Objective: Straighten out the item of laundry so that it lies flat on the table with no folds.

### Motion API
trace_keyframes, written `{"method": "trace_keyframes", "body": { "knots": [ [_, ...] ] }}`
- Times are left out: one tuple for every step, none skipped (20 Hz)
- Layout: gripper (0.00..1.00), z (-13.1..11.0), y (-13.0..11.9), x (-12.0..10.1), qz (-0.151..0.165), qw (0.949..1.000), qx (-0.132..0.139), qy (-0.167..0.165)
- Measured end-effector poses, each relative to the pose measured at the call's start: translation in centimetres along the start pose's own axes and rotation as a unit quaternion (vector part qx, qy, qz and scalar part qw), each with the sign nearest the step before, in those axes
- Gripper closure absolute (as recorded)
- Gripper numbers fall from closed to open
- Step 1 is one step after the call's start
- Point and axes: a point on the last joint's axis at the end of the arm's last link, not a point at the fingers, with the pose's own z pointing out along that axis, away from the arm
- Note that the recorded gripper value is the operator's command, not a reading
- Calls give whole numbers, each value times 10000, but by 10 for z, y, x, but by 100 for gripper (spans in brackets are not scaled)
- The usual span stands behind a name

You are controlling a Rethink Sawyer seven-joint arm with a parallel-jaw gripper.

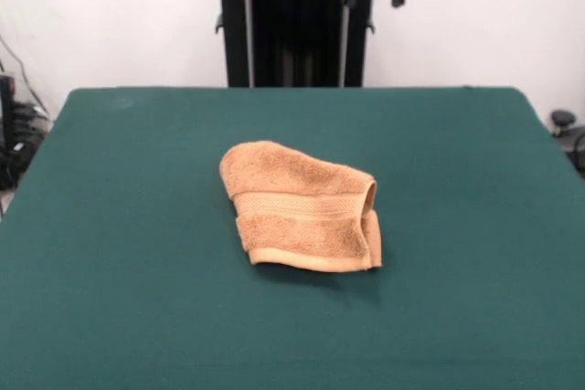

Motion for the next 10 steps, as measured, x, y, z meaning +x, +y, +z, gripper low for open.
{"method": "trace_keyframes", "body": {
  "knots": [
    [0, 4, 0, -2, 2, 10000, 3, -22],
    [0, 8, -1, -5, 1, 10000, 6, -43],
    [0, 14, -1, -7, 2, 10000, 12, -68],
    [0, 19, -2, -9, 2, 10000, 15, -93],
    [0, 25, -2, -11, 0, 9999, 19, -118],
    [0, 33, -2, -13, 1, 9999, 24, -145],
    [0, 39, -2, -15, 0, 9999, 29, -170],
    [0, 45, -3, -17, 2, 9998, 31, -189],
    [0, 50, -3, -18, -1, 9998, 33, -197],
    [0, 58, -3, -20, 0, 9998, 34, -206]
  ]
}}
